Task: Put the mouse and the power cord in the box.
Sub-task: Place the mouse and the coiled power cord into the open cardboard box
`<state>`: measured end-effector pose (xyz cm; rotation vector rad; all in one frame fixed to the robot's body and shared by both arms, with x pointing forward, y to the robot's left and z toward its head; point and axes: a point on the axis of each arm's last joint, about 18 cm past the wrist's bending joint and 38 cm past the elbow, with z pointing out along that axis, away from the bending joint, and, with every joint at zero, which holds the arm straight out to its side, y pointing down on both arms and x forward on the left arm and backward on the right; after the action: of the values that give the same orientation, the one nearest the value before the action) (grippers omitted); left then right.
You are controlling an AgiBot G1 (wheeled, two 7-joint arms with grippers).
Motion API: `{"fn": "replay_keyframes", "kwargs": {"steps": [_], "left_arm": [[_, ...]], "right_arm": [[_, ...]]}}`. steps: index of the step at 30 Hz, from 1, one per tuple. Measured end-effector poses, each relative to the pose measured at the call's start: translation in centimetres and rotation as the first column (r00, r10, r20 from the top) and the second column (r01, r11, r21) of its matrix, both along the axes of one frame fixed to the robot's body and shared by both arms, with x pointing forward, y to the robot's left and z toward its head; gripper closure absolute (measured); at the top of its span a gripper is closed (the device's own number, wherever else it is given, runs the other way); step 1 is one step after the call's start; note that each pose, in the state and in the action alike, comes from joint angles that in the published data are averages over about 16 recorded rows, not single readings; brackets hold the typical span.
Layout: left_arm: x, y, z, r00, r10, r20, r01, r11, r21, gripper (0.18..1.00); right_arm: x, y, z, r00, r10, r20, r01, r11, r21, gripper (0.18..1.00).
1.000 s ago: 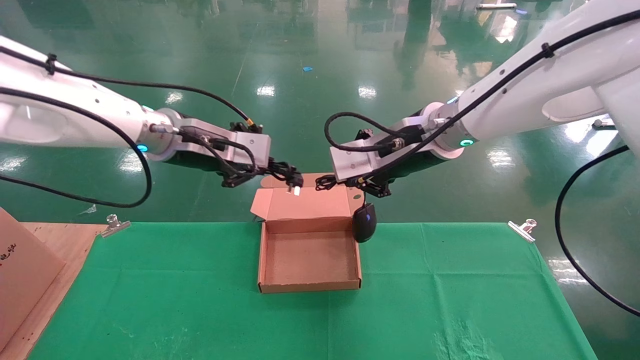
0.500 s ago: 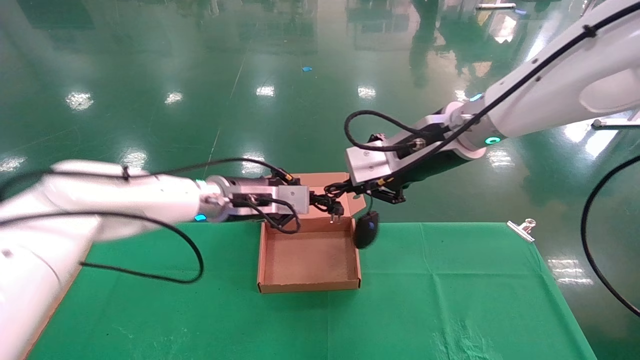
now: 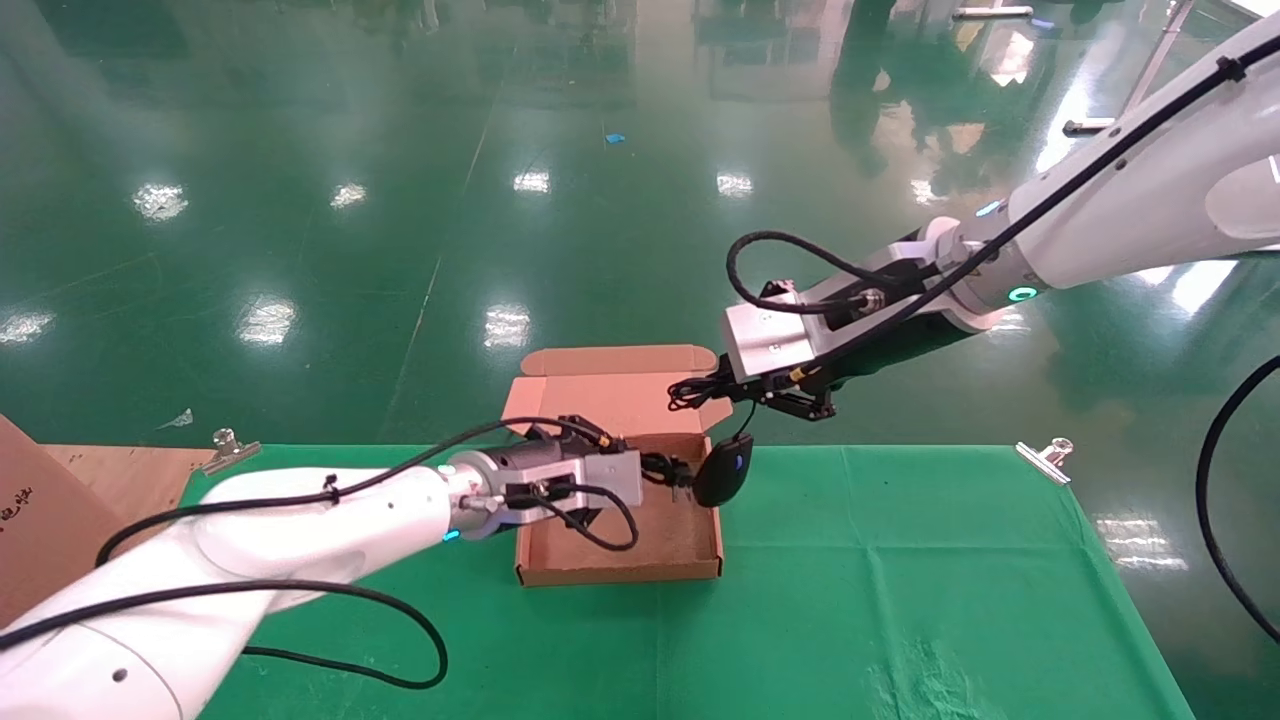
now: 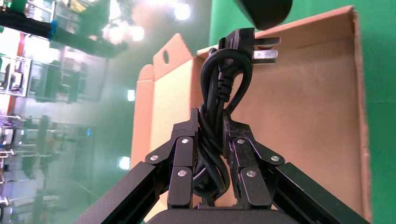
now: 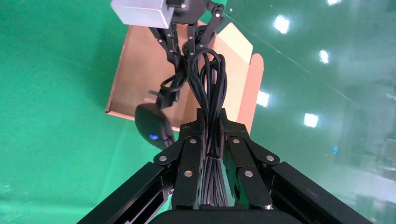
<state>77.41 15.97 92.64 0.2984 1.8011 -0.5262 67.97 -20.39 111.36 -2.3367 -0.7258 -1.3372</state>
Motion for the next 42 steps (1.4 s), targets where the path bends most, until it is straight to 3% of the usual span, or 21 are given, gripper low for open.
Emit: {"fn": "replay_keyframes", "kwargs": {"steps": [16,27,34,42], "left_arm": [[0.0,-0.7,-0.4,1.000,0.008,-0.010,-0.008,1.000,-0.006,0.897],[0.0,-0.3,1.3,1.000,0.006,-0.003,-0.006,0.998,-0.062,0.772],[-0.8,2.5,3.4,0.999,-0.026,-0.023,0.022,0.986,-0.165,0.646],[-3.0,8.9,5.2,0.997,-0.080,-0.014,0.074,0.965,-0.252,0.464]], "right_arm": [[0.4,-0.1,-1.0,1.000,0.003,-0.018,-0.003,1.000,0.003,0.952],[0.3,0.9,-1.1,1.000,0.016,-0.024,-0.016,1.000,-0.004,0.952],[0.1,2.5,-0.9,0.999,0.028,-0.018,-0.029,0.999,-0.016,0.952],[0.2,5.6,-1.5,0.999,0.043,0.003,-0.043,0.998,-0.034,0.952]]}}
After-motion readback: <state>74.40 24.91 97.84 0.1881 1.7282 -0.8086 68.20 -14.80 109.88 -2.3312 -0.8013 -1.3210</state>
